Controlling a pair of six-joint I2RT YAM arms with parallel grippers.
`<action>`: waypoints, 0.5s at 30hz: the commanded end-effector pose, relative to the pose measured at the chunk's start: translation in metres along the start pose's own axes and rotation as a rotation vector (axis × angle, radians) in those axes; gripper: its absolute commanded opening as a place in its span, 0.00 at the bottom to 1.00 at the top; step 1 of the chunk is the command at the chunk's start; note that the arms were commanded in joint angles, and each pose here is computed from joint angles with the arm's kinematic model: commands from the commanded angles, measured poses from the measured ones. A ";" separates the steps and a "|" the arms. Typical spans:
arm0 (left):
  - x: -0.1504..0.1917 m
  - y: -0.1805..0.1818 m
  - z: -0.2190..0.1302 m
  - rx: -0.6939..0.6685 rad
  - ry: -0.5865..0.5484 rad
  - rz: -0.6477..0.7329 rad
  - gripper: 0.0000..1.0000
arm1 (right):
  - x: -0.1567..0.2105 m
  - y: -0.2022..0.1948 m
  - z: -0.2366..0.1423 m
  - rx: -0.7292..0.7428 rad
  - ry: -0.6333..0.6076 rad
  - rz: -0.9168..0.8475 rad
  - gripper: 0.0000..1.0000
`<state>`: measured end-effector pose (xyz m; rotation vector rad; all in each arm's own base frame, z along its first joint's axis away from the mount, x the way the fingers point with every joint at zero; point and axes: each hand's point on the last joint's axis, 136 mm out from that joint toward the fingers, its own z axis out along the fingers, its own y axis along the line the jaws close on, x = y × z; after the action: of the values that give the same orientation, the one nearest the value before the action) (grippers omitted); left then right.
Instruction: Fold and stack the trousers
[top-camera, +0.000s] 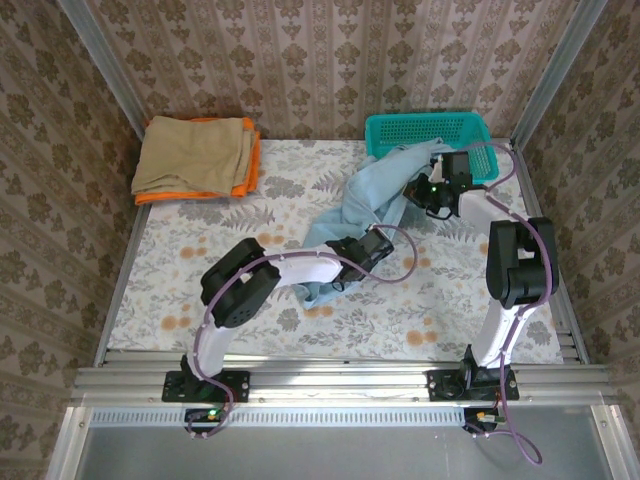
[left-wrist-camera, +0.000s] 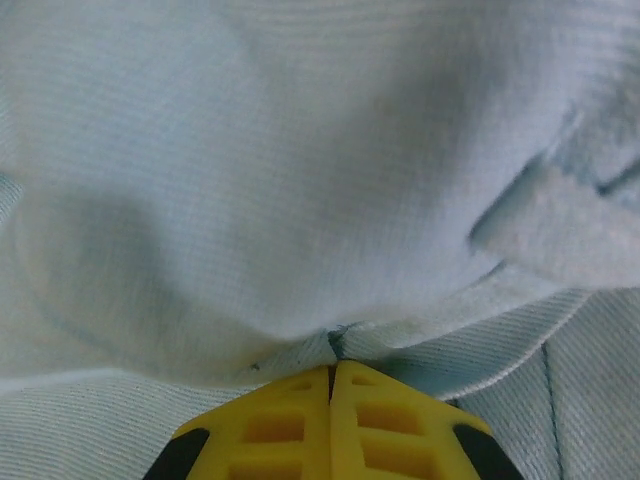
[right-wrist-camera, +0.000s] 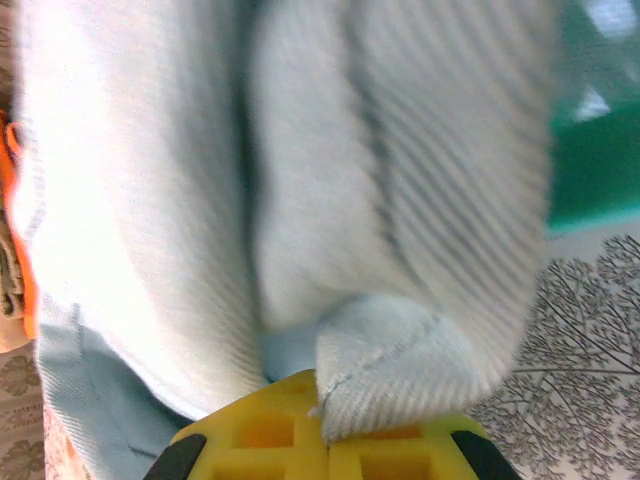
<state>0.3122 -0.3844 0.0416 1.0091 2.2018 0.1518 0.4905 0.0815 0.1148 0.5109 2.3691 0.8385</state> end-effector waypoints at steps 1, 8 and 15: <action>-0.010 0.011 -0.021 0.020 -0.047 -0.010 0.00 | -0.030 0.040 -0.029 -0.051 -0.086 -0.082 0.00; -0.027 0.057 -0.065 -0.038 -0.158 -0.117 0.00 | -0.047 0.091 -0.068 -0.059 -0.186 -0.204 0.00; -0.017 0.110 -0.100 -0.061 -0.230 -0.295 0.00 | -0.077 0.129 -0.106 -0.054 -0.308 -0.276 0.00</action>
<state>0.3228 -0.3211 0.1617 0.7208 2.0796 -0.0101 0.5012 0.1004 0.2417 0.3037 2.1962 0.7273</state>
